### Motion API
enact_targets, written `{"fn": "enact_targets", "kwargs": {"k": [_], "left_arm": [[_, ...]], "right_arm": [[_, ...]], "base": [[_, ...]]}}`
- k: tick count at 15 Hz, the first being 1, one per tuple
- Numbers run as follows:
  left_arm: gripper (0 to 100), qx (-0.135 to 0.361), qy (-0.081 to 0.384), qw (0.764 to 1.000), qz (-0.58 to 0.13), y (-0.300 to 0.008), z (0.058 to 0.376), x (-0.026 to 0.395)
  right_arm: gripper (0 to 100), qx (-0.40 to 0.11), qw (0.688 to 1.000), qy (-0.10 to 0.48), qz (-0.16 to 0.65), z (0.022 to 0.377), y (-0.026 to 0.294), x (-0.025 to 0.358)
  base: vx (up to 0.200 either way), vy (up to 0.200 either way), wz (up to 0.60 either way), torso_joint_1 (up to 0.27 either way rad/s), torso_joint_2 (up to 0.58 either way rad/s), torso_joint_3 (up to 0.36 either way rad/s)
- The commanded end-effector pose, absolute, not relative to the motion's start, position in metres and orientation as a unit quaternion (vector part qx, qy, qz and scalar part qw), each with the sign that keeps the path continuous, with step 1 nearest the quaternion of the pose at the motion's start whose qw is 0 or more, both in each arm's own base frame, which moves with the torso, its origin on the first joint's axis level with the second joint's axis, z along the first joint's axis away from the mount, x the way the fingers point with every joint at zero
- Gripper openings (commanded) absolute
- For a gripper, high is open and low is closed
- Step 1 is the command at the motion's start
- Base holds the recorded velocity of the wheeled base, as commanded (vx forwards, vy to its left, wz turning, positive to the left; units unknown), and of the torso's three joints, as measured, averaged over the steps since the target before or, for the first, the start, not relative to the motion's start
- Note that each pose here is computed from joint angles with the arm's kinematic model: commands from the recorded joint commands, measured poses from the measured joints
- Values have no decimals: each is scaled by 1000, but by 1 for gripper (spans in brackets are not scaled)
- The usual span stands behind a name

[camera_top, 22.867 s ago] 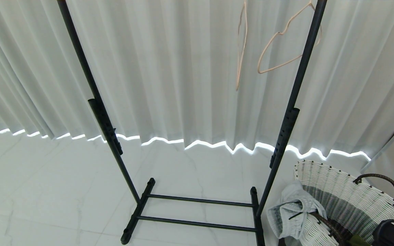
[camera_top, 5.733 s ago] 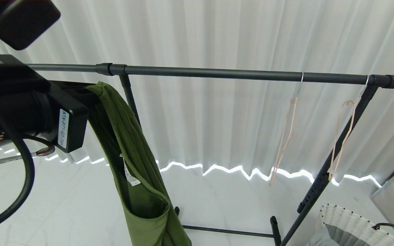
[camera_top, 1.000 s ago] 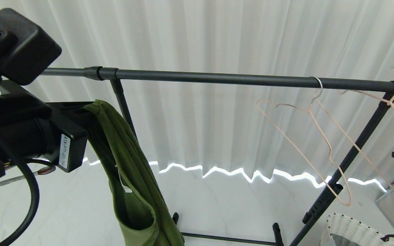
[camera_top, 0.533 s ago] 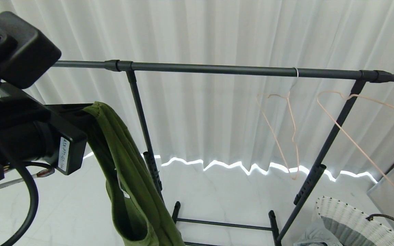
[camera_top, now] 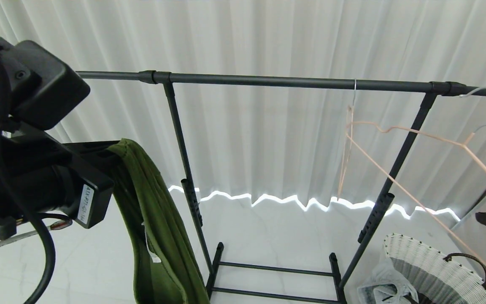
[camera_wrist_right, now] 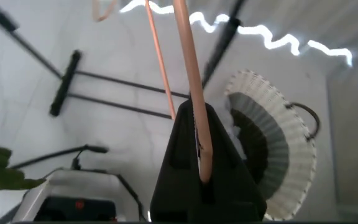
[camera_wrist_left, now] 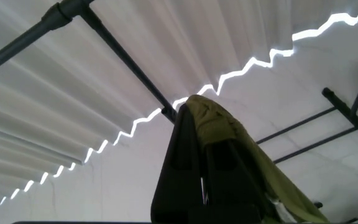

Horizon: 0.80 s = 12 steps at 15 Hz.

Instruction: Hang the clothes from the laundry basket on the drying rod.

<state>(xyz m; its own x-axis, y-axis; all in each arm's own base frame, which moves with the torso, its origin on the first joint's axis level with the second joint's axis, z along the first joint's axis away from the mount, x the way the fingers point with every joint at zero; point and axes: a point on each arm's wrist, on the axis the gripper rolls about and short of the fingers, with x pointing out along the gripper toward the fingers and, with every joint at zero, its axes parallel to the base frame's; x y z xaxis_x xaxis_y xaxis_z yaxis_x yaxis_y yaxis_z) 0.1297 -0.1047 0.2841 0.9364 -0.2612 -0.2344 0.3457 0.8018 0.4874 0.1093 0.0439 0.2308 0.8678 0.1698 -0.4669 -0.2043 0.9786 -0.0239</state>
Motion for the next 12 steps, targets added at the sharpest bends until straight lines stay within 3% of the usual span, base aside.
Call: {"fn": "enact_targets", "kwargs": {"k": [1,5,12], "left_arm": [[0,282,93,944,-147,-106,276,132],[0,295,122,943,-93,-117,268,147],[0,191,129,973,-9,-140,281,192]], "right_arm": [[0,-53,956,231,174,234,60,99],[0,-90,917,233,311,235,92,82],[0,-72,854,263,443,241,146,57]], "base": [[0,0,0,0,0,0],[0,0,0,0,0,0],[0,0,0,0,0,0]]}}
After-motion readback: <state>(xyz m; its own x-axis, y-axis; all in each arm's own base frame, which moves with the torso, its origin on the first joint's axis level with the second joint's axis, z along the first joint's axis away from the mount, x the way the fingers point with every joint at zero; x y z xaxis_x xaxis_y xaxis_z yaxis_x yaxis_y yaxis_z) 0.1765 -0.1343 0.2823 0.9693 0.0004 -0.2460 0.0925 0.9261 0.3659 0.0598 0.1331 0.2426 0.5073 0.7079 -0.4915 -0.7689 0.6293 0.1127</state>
